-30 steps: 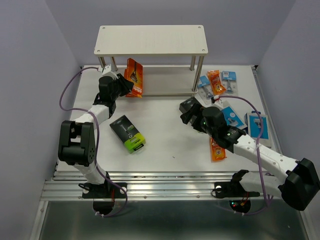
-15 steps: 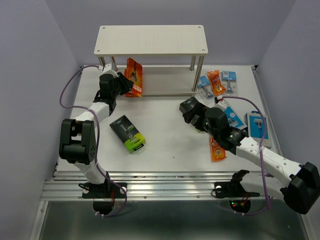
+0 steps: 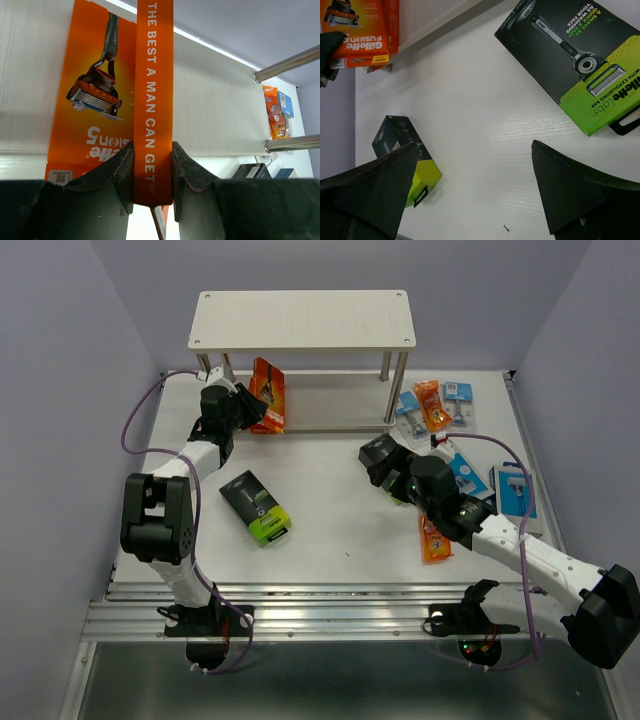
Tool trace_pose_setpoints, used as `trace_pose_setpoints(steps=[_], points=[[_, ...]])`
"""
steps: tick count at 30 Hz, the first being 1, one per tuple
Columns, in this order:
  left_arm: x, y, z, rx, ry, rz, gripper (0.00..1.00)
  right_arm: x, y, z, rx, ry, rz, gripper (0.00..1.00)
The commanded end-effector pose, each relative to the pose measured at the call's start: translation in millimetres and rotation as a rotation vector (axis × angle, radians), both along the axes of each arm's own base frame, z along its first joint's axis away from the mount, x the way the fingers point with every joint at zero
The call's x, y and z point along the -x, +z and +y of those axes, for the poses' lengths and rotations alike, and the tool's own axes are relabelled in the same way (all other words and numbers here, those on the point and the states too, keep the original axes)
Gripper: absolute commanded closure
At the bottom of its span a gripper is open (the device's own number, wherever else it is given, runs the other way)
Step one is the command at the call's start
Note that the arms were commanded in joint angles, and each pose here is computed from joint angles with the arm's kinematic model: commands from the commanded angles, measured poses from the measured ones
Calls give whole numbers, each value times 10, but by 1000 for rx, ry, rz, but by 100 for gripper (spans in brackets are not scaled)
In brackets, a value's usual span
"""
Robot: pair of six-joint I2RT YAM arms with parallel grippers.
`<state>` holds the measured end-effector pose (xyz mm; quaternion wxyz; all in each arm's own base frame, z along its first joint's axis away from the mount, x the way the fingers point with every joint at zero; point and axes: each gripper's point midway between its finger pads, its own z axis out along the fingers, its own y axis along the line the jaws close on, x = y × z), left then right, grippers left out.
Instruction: Place and organize the shaving razors onto the shelf
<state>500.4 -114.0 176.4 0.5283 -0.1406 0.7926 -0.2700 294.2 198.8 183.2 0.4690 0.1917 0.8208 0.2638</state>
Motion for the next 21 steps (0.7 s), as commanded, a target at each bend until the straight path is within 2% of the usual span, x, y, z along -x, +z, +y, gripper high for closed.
trace_pose_setpoints(steps=[1, 11, 18, 21], points=[[-132, 383, 42, 15, 22, -92, 96, -46, 75, -49, 0, -24, -34, 0], [-166, 352, 78, 21, 54, -53, 85, -45, 78, -63, 0, -30, -37, 0], [-162, 364, 102, 41, 76, -33, 66, -44, 89, -66, -3, -32, -39, 0], [-158, 353, 107, 49, 84, -21, 63, -44, 94, -69, -5, -34, -40, 0]])
